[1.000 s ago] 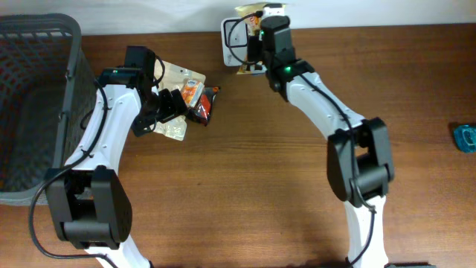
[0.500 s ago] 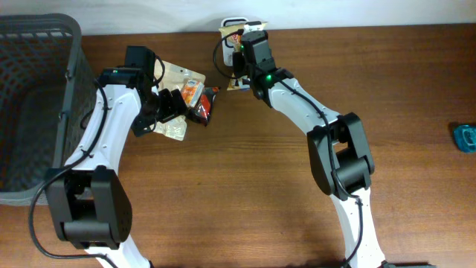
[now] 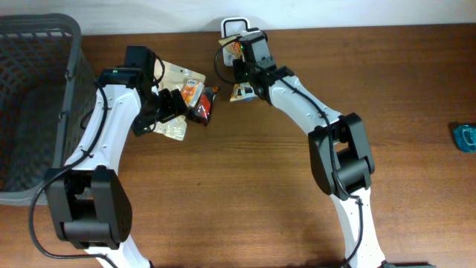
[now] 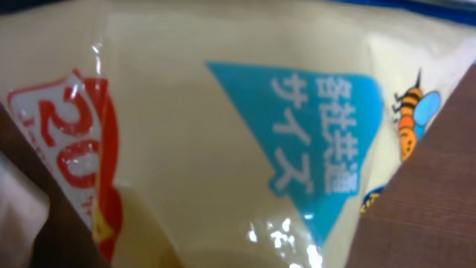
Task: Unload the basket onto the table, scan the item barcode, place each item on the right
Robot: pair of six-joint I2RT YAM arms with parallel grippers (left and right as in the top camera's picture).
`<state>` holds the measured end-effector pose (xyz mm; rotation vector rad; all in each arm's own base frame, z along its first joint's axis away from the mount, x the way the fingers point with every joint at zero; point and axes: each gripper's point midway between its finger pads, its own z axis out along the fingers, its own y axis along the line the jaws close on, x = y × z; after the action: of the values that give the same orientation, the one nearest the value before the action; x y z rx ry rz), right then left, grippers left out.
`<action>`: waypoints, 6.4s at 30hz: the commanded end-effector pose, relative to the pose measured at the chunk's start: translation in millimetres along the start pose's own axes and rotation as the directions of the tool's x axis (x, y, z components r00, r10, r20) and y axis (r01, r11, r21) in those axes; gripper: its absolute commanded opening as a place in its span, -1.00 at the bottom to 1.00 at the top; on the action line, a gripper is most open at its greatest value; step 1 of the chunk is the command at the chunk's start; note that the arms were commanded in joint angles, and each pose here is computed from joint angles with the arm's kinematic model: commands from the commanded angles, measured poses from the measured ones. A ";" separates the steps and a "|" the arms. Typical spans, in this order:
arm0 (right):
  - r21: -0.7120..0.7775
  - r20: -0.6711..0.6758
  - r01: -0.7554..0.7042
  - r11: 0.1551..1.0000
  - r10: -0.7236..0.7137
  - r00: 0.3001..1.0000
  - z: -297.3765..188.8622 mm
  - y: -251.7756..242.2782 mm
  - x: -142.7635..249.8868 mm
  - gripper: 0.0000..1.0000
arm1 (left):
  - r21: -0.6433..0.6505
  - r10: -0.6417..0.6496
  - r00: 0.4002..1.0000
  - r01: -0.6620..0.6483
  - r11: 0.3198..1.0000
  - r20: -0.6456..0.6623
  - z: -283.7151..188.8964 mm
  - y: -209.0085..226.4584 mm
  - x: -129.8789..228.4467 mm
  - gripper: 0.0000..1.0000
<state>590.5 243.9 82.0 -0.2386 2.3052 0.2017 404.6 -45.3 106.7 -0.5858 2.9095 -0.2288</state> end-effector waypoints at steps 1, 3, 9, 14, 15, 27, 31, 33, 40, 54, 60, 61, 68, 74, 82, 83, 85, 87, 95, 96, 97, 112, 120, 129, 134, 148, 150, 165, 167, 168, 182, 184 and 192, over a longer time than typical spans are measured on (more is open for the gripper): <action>-0.110 0.105 0.018 0.994 -0.007 0.994 -60.0 7.4 -78.0 -0.92 | 0.005 -0.013 1.000 0.013 1.000 0.003 -2.2 0.5 -1.7 0.98; -0.134 0.115 0.012 0.991 0.004 0.993 -72.8 4.2 -93.6 -0.92 | 0.005 -0.013 1.000 0.013 1.000 0.003 -2.2 0.4 -1.6 0.98; -0.153 0.240 0.013 0.988 0.024 0.970 -99.4 -3.0 -142.7 -0.92 | 0.005 -0.013 1.000 0.013 1.000 0.003 -2.2 0.4 -1.6 0.98; -0.164 0.293 0.020 0.986 0.029 0.956 -77.5 2.4 -146.7 -0.92 | 0.005 -0.013 1.000 0.013 1.000 0.003 -2.2 0.5 -1.7 0.98; -0.166 0.296 0.022 0.986 0.029 0.955 -70.8 4.4 -144.5 -0.92 | 0.005 -0.013 1.000 0.013 1.000 0.003 -2.2 0.5 -1.7 0.98; -0.046 0.239 -0.007 0.999 0.017 0.971 -12.2 -1.8 -103.5 -0.92 | 0.005 -0.013 1.000 0.013 1.000 0.003 -2.2 0.5 -1.7 0.98; -0.024 0.276 -0.018 1.000 0.023 0.961 -33.8 -8.2 -126.1 -0.92 | 0.005 -0.013 1.000 0.013 1.000 0.003 -2.2 0.4 -1.6 0.98; -0.013 0.284 -0.027 1.000 0.029 0.958 -48.5 -14.1 -137.7 -0.92 | 0.005 -0.013 1.000 0.013 1.000 0.003 -2.2 0.3 -1.4 0.98; 0.103 0.259 -0.337 0.936 0.302 0.917 -125.7 -127.9 -161.2 -0.92 | 0.005 -0.012 1.000 0.012 1.000 0.003 -2.2 0.3 -1.5 0.98; 0.548 0.166 -0.667 0.505 0.716 0.678 -254.7 -461.3 13.3 -0.92 | 0.005 -0.012 1.000 0.012 1.000 0.003 -2.2 0.3 -1.5 0.98; 0.555 0.328 -0.797 0.239 0.817 0.474 -286.7 -530.9 65.0 0.96 | 0.005 -0.013 1.000 0.013 1.000 0.003 -2.2 0.3 -1.5 0.98; 0.545 0.354 -0.817 0.189 0.832 0.428 -286.9 -536.1 72.0 0.97 | 0.005 -0.012 1.000 0.012 1.000 0.003 -2.2 0.3 -1.5 0.98; 0.533 0.438 -0.845 -0.051 0.871 0.223 -276.8 -571.5 132.7 0.97 | 0.005 -0.013 1.000 0.013 1.000 0.003 -2.2 0.3 -1.5 0.98; 0.550 0.433 -0.833 -0.054 0.872 0.228 -283.0 -581.7 146.7 0.96 | 0.005 -0.013 1.000 0.013 1.000 0.003 -2.2 0.3 -1.5 0.98; 0.576 0.272 -0.791 0.205 0.865 0.422 -262.4 -566.7 124.6 0.55 | 0.005 -0.013 1.000 0.013 1.000 0.003 -2.2 0.3 -1.5 0.98; 0.576 0.261 -0.788 0.216 0.865 0.428 -258.6 -562.5 122.5 0.32 | 0.005 -0.012 1.000 0.012 1.000 0.003 -2.2 0.3 -1.5 0.98; 0.532 0.161 -0.778 0.333 0.863 0.479 -240.1 -540.3 109.8 0.37 | 0.005 -0.012 1.000 0.012 1.000 0.003 -2.2 0.3 -1.5 0.98; 0.440 0.040 -0.787 0.433 0.866 0.499 -223.9 -503.8 95.0 0.97 | 0.005 -0.012 1.000 0.012 1.000 0.003 -2.2 0.3 -1.5 0.98; 0.291 -0.045 -0.780 0.554 0.823 0.567 -250.5 -410.1 22.2 0.97 | 0.005 -0.012 1.000 0.012 1.000 0.003 -2.2 0.3 -1.5 0.98; 0.286 -0.051 -0.775 0.563 0.817 0.575 -263.7 -396.3 14.4 0.97 | 0.005 -0.012 1.000 0.012 1.000 0.003 -2.2 0.3 -1.5 0.98; 0.282 -0.056 -0.772 0.569 0.813 0.579 -273.6 -386.3 9.7 0.97 | 0.005 -0.012 1.000 0.012 1.000 0.003 -2.2 0.3 -1.5 0.98; 0.384 -0.097 -0.712 0.588 0.792 0.602 -410.5 -291.8 20.8 0.97 | 0.005 -0.012 1.000 0.012 1.000 0.003 -2.2 0.3 -1.5 0.98; 0.433 -0.169 -0.702 0.565 0.816 0.553 -419.1 -268.4 64.9 0.97 | 0.006 -0.013 1.000 0.013 1.000 0.003 -2.2 0.2 -1.5 0.98; 0.448 -0.202 -0.700 0.556 0.826 0.526 -412.9 -266.8 77.3 0.97 | 0.244 0.158 0.983 -0.132 0.961 -0.089 -7.4 -43.3 23.7 0.98; 0.448 -0.202 -0.700 0.556 0.826 0.526 -412.9 -266.8 77.3 0.97 | 0.239 0.358 0.931 -0.332 0.913 -0.074 -3.6 -69.1 47.7 0.90; 0.448 -0.202 -0.700 0.556 0.826 0.526 -412.9 -267.0 77.3 0.97 | -0.150 0.469 0.852 -0.445 0.883 0.234 -2.1 -93.2 2.7 0.84; 0.448 -0.202 -0.700 0.556 0.826 0.526 -412.9 -266.9 77.2 0.97 | -0.134 0.451 0.843 -0.430 0.893 0.295 -5.7 -99.5 -11.9 0.71; 0.449 -0.202 -0.700 0.556 0.826 0.526 -412.9 -266.9 77.3 0.97 | -0.232 0.498 0.777 -0.441 0.867 0.386 69.4 -104.9 -67.8 0.56; 0.448 -0.202 -0.700 0.556 0.826 0.526 -412.9 -266.9 77.2 0.97 | -0.252 0.499 0.781 -0.432 0.866 0.376 82.3 -99.7 -70.1 0.55; 0.448 -0.202 -0.700 0.556 0.826 0.526 -412.9 -266.9 77.2 0.97 | -0.255 0.498 0.783 -0.430 0.866 0.372 86.4 -97.8 -70.9 0.54; 0.448 -0.202 -0.700 0.556 0.826 0.526 -412.9 -266.8 77.3 0.97 | -0.214 0.473 0.820 -0.424 0.880 0.323 97.4 -71.2 -78.6 -0.38; 0.448 -0.202 -0.700 0.556 0.826 0.526 -412.9 -267.0 77.3 0.97 | -0.214 0.474 0.820 -0.425 0.880 0.321 97.6 -71.5 -77.9 -0.50; 0.449 -0.202 -0.700 0.555 0.826 0.526 -413.0 -267.0 77.4 0.97 | -0.211 0.471 0.815 -0.423 0.881 0.337 82.3 -73.5 -79.2 -1.00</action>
<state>312.1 -113.7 282.9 1.0886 2.6414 0.2623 521.9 -84.8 40.5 0.0457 2.5857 0.1681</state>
